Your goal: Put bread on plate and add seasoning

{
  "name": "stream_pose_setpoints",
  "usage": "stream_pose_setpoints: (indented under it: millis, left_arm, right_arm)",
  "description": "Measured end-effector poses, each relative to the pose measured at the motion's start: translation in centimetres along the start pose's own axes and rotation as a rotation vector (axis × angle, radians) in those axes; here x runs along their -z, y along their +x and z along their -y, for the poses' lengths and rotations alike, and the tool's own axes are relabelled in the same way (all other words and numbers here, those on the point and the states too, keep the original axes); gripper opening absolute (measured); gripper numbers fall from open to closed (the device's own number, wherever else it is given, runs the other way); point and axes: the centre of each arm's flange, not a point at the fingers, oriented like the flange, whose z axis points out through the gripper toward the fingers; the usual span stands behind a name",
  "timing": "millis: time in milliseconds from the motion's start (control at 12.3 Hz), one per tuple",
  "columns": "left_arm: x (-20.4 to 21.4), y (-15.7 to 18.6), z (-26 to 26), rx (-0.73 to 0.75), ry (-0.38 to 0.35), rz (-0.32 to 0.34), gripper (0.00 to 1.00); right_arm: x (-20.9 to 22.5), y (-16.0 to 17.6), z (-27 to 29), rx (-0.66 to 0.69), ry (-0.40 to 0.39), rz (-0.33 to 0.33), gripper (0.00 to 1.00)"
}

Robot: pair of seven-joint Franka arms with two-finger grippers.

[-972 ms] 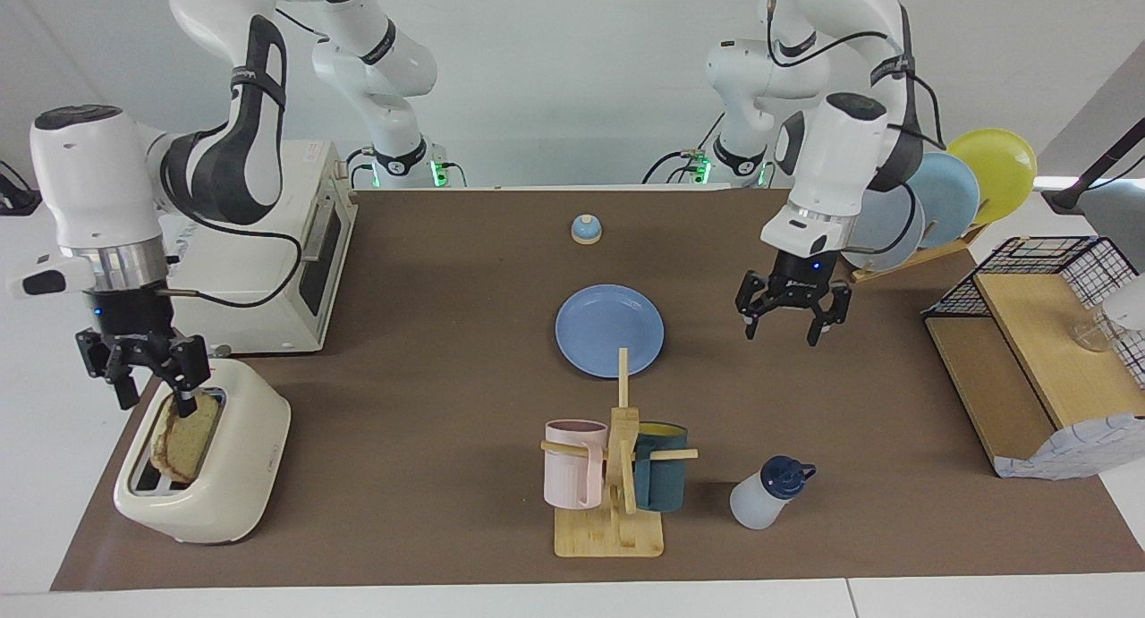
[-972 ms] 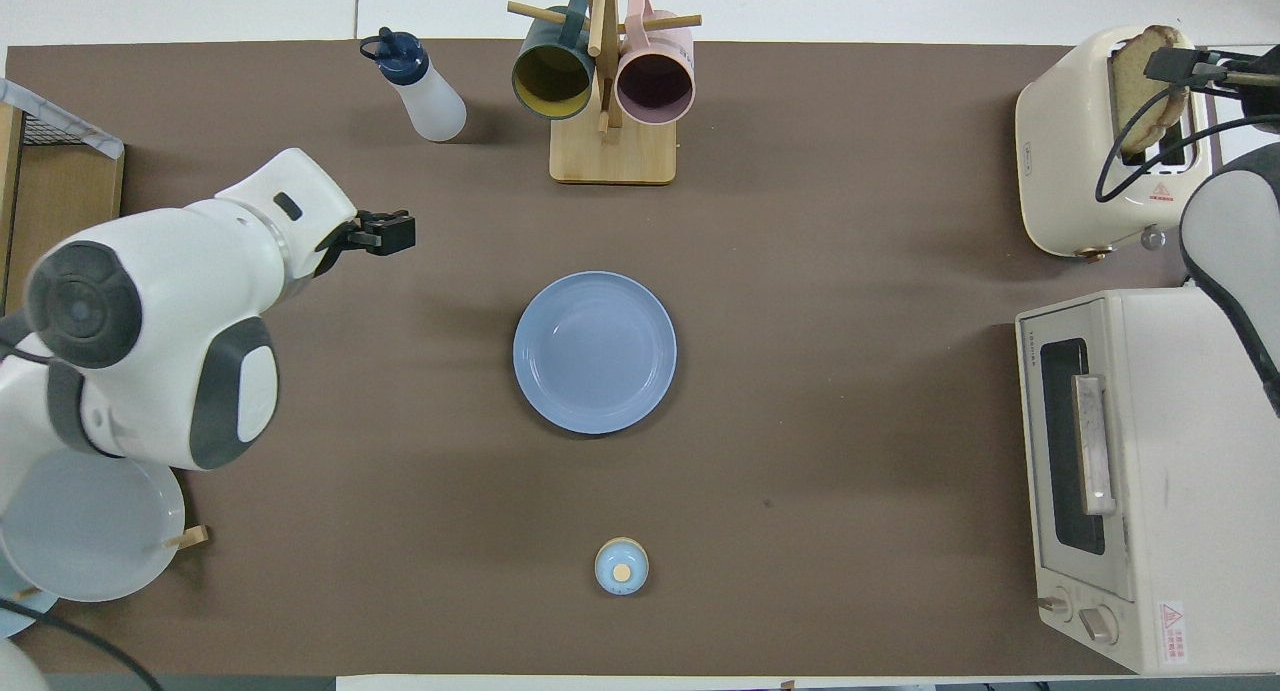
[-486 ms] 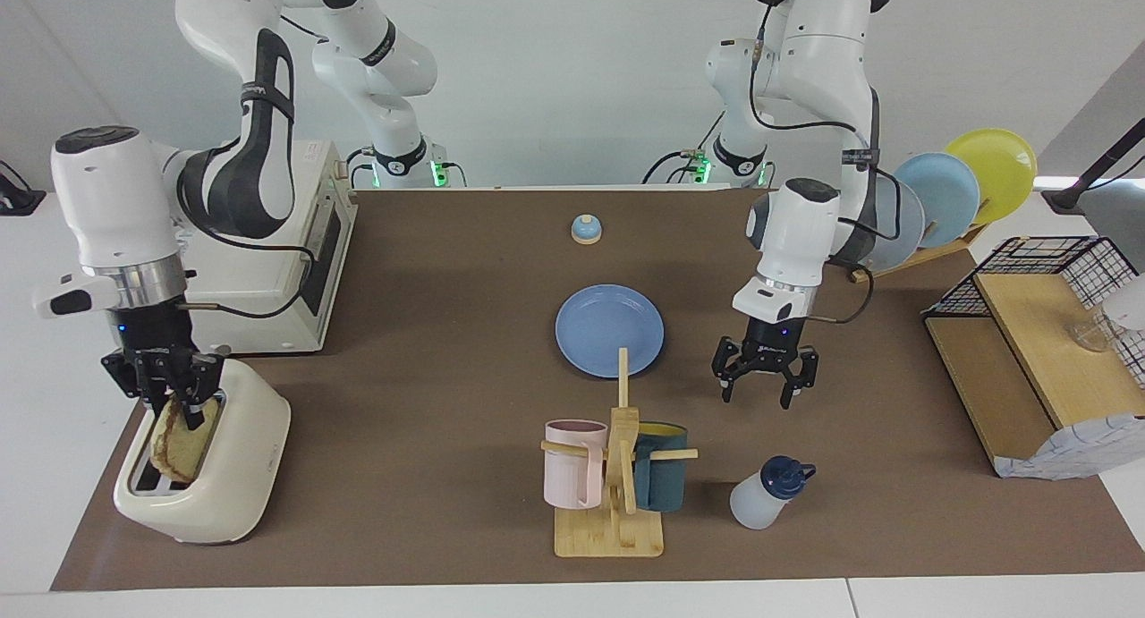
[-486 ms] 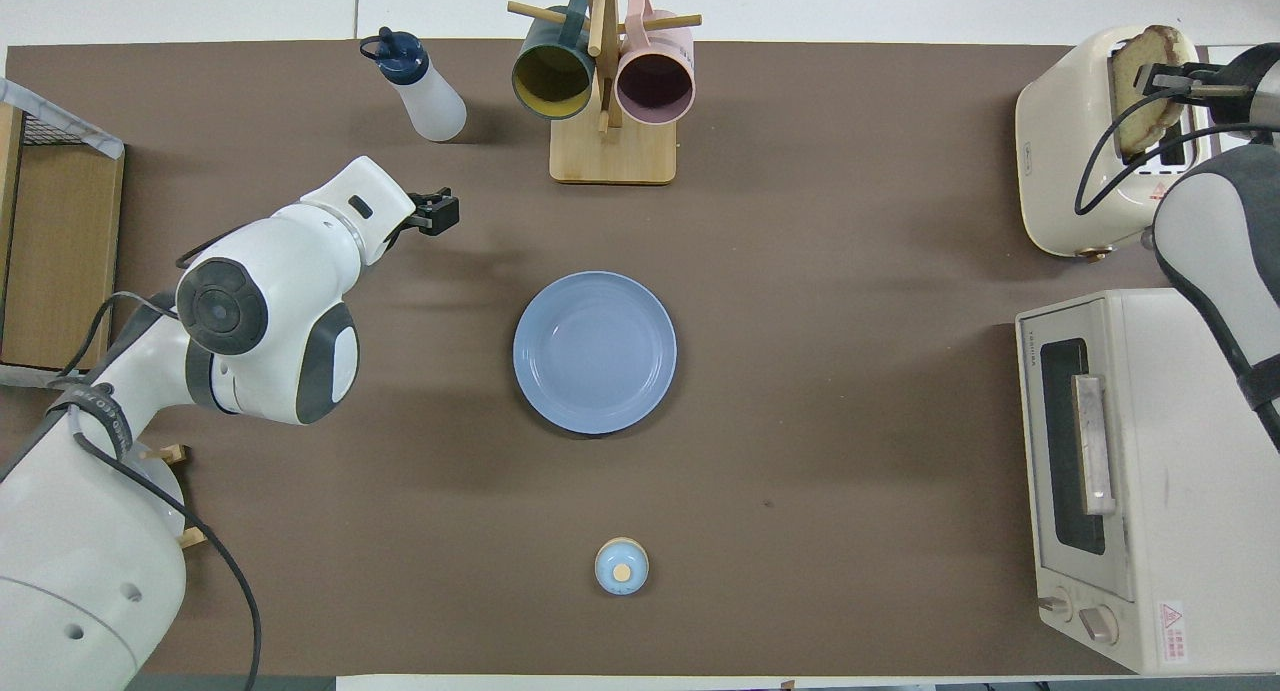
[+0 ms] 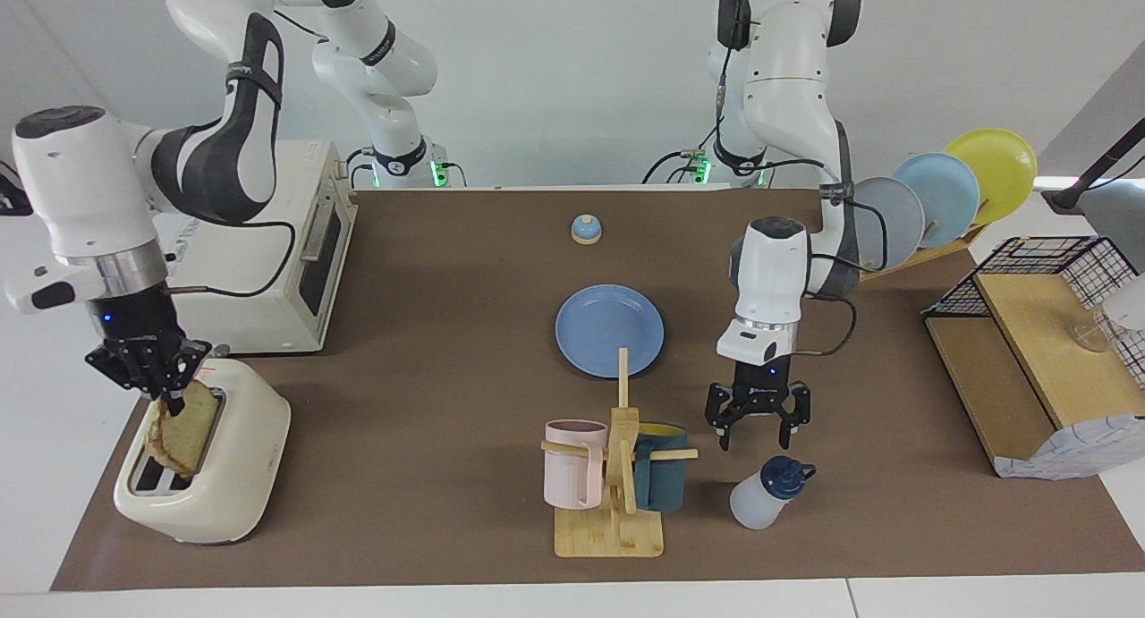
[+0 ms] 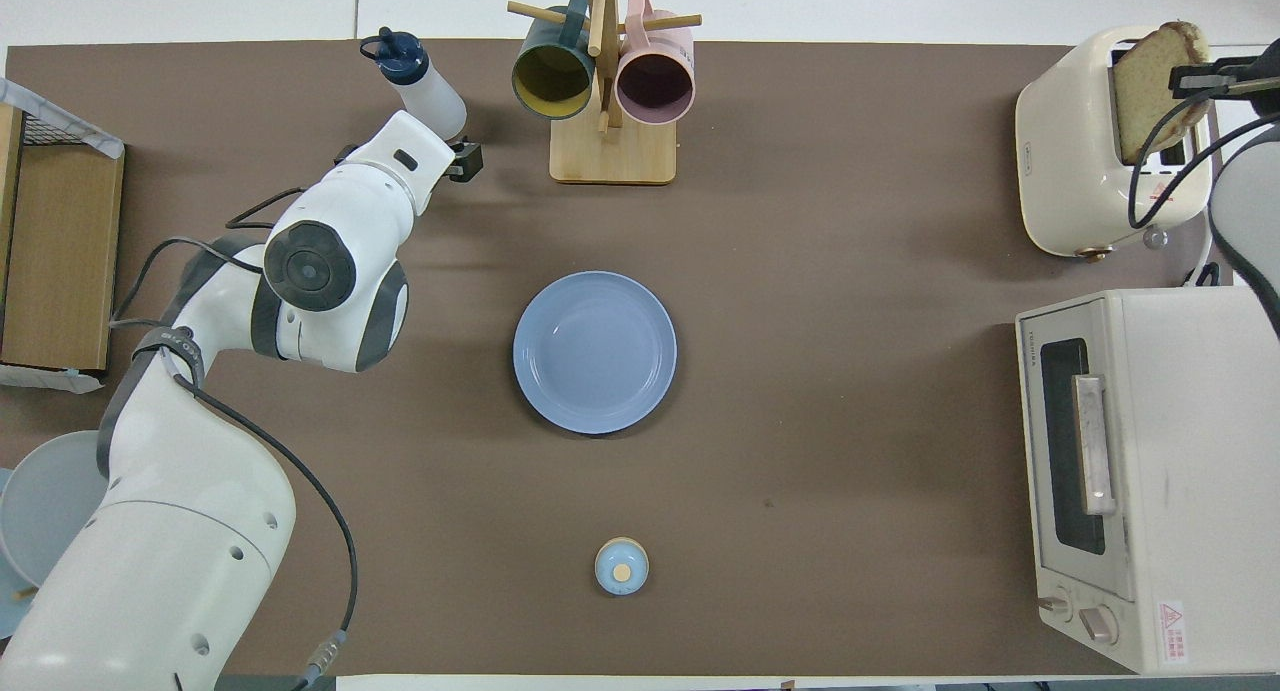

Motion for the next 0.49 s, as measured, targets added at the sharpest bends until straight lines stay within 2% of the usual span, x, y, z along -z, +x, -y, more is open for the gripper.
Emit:
stream_pose_setpoints:
  millis: [243,405,486]
  left_arm:
    - [-1.4,0.2,0.0,0.008,0.012,-0.006,1.0]
    - [-1.5,0.5,0.1,0.011,0.016,-0.012,1.0]
    - [-1.5,0.7,0.1,0.012,0.016,-0.017,1.0]
  right_arm:
    - [9.2,0.7,5.2,0.091,0.058,0.119,0.07]
    - [13.0,0.2,9.5,0.145,0.088,0.135,0.07]
    - [13.4,0.0,11.9,0.174,0.105,0.148,0.07]
